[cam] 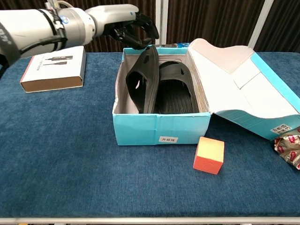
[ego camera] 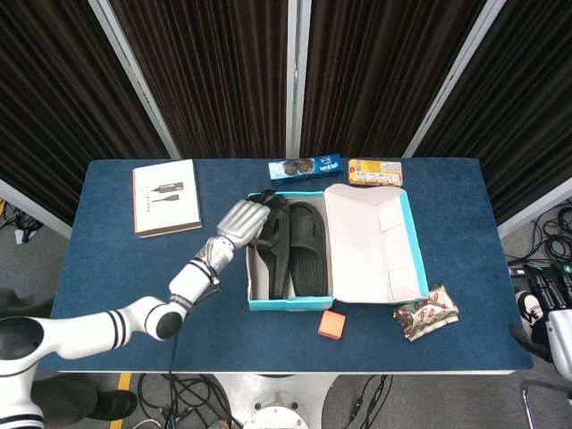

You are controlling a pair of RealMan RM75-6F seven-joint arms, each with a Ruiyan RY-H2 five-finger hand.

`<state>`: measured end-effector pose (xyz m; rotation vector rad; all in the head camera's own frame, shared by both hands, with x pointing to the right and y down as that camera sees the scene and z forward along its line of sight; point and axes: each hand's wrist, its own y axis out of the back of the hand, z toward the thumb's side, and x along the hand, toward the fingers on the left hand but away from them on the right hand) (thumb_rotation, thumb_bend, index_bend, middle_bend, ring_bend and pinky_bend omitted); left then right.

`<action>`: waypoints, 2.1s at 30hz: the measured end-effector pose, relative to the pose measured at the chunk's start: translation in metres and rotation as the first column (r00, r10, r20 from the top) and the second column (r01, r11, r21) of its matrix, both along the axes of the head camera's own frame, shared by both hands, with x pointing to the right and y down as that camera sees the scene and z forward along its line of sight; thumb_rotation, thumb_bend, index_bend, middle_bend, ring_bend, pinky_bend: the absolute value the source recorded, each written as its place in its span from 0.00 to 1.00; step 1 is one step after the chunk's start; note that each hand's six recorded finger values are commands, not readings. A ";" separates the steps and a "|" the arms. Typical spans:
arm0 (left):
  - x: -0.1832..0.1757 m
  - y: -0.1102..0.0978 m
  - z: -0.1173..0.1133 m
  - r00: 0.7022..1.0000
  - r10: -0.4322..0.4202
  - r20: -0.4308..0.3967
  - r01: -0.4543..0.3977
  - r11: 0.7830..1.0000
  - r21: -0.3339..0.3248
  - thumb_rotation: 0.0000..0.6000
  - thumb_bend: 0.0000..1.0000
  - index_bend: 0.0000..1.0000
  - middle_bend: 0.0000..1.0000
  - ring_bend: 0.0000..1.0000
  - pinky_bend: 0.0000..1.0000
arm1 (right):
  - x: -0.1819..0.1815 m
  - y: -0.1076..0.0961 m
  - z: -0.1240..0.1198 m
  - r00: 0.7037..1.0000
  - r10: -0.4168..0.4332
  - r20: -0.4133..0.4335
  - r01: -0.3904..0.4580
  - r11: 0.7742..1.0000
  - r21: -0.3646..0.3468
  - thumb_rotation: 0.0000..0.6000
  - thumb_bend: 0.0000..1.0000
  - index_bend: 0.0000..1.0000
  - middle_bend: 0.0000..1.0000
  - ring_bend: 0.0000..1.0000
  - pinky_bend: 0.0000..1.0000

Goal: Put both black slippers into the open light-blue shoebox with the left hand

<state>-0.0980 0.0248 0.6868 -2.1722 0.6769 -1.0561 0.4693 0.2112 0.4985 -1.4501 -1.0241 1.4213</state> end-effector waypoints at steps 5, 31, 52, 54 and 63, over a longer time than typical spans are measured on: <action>0.011 0.001 0.008 0.995 0.054 0.087 -0.058 0.997 0.043 0.64 0.50 0.26 0.22 0.06 0.18 | 0.003 0.001 -0.001 1.000 0.008 -0.002 -0.008 1.000 0.002 1.00 0.10 0.05 0.14 0.04 0.13; 0.002 0.016 0.042 0.977 0.034 0.210 -0.031 0.999 -0.016 0.64 0.45 0.26 0.22 0.06 0.17 | 0.004 0.004 -0.003 1.000 0.014 -0.003 -0.014 1.000 0.006 1.00 0.10 0.05 0.14 0.04 0.13; -0.211 0.016 -0.042 0.902 -0.431 0.029 0.418 0.887 0.195 1.00 0.22 0.26 0.24 0.06 0.17 | 0.014 0.005 0.014 0.999 0.035 0.027 -0.034 0.998 -0.049 1.00 0.10 0.05 0.13 0.02 0.13; -0.236 0.031 -0.045 0.893 -0.446 0.053 0.424 0.877 0.227 1.00 0.14 0.26 0.24 0.06 0.17 | 0.012 0.004 0.019 0.999 0.028 0.029 -0.026 0.998 -0.061 1.00 0.10 0.05 0.12 0.01 0.13; -0.320 0.120 -0.078 0.848 -0.503 0.164 0.422 0.830 0.364 1.00 0.12 0.26 0.24 0.06 0.16 | 0.010 0.006 0.031 0.998 0.026 0.054 -0.022 0.996 -0.084 1.00 0.10 0.05 0.10 0.00 0.12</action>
